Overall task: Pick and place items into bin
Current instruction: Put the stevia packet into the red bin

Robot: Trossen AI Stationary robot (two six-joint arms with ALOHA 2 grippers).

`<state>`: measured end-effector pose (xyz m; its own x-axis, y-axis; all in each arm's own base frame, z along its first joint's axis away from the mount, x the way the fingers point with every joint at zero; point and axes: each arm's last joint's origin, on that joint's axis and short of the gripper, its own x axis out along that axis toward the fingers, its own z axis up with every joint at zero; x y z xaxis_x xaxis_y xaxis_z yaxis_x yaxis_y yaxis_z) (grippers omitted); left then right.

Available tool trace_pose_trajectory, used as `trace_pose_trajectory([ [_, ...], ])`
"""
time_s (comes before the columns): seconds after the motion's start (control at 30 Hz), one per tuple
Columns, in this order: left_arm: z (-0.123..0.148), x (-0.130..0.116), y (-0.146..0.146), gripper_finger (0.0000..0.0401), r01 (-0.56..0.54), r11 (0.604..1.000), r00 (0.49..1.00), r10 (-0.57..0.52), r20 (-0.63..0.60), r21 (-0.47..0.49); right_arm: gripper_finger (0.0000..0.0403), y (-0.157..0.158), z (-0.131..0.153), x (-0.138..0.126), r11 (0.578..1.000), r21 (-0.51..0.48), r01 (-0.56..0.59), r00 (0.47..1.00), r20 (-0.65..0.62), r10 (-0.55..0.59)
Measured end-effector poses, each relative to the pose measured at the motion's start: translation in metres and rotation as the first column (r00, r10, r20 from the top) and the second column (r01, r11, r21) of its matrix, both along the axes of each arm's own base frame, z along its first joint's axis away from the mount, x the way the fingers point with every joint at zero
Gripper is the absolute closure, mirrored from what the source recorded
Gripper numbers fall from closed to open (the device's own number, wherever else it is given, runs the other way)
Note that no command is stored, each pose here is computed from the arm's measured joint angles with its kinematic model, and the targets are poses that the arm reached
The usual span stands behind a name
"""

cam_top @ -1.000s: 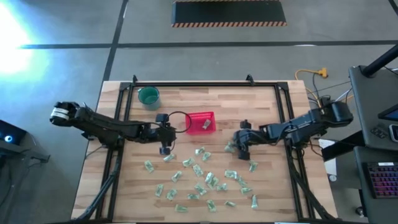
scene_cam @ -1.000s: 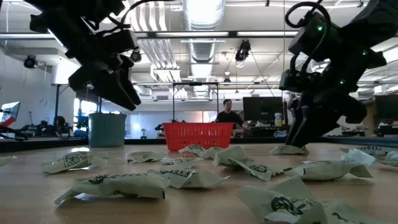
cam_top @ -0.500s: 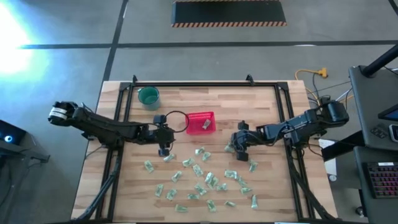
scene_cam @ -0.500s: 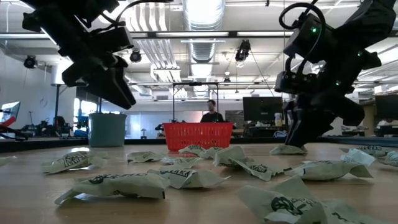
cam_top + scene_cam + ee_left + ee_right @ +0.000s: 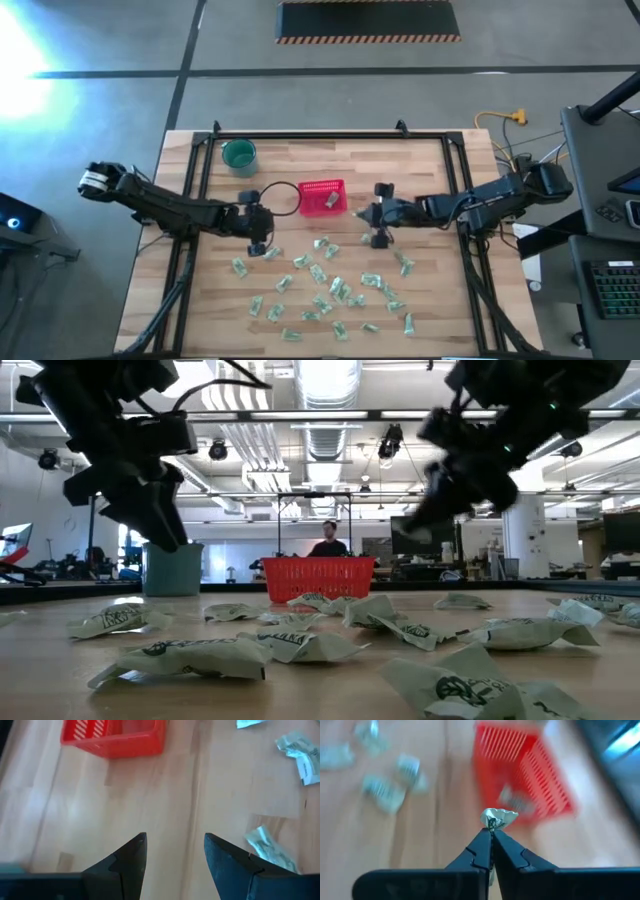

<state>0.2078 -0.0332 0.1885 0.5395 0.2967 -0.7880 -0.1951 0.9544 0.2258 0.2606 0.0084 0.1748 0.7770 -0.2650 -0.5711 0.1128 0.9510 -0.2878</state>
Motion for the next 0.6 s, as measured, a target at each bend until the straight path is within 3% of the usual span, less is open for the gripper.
trace_pose_trajectory([
  [0.1, 0.000, -0.001, -0.003, 0.0220, -0.015, 0.999, 1.000, 0.016, 0.006, -0.043, 0.0394, -0.006, 0.015, 0.013, 0.996, -0.081, -0.023, 0.993, 0.111, 0.032],
  [0.23, -0.001, -0.002, -0.009, 0.0220, -0.022, 0.995, 1.000, 0.024, 0.014, -0.092, 0.0394, -0.019, 0.022, 0.027, 0.988, -0.151, -0.017, 0.990, 0.133, 0.037],
  [0.4, -0.001, -0.003, -0.016, 0.0220, -0.022, 0.993, 0.999, 0.025, 0.024, -0.120, 0.0394, -0.040, 0.015, 0.039, 0.987, -0.158, 0.023, 0.996, 0.090, -0.009],
  [0.6, -0.001, -0.005, -0.022, 0.0220, -0.006, 0.992, 1.000, 0.010, 0.027, -0.129, 0.0394, -0.059, 0.001, 0.053, 0.995, -0.087, -0.039, 0.997, 0.056, 0.044],
])
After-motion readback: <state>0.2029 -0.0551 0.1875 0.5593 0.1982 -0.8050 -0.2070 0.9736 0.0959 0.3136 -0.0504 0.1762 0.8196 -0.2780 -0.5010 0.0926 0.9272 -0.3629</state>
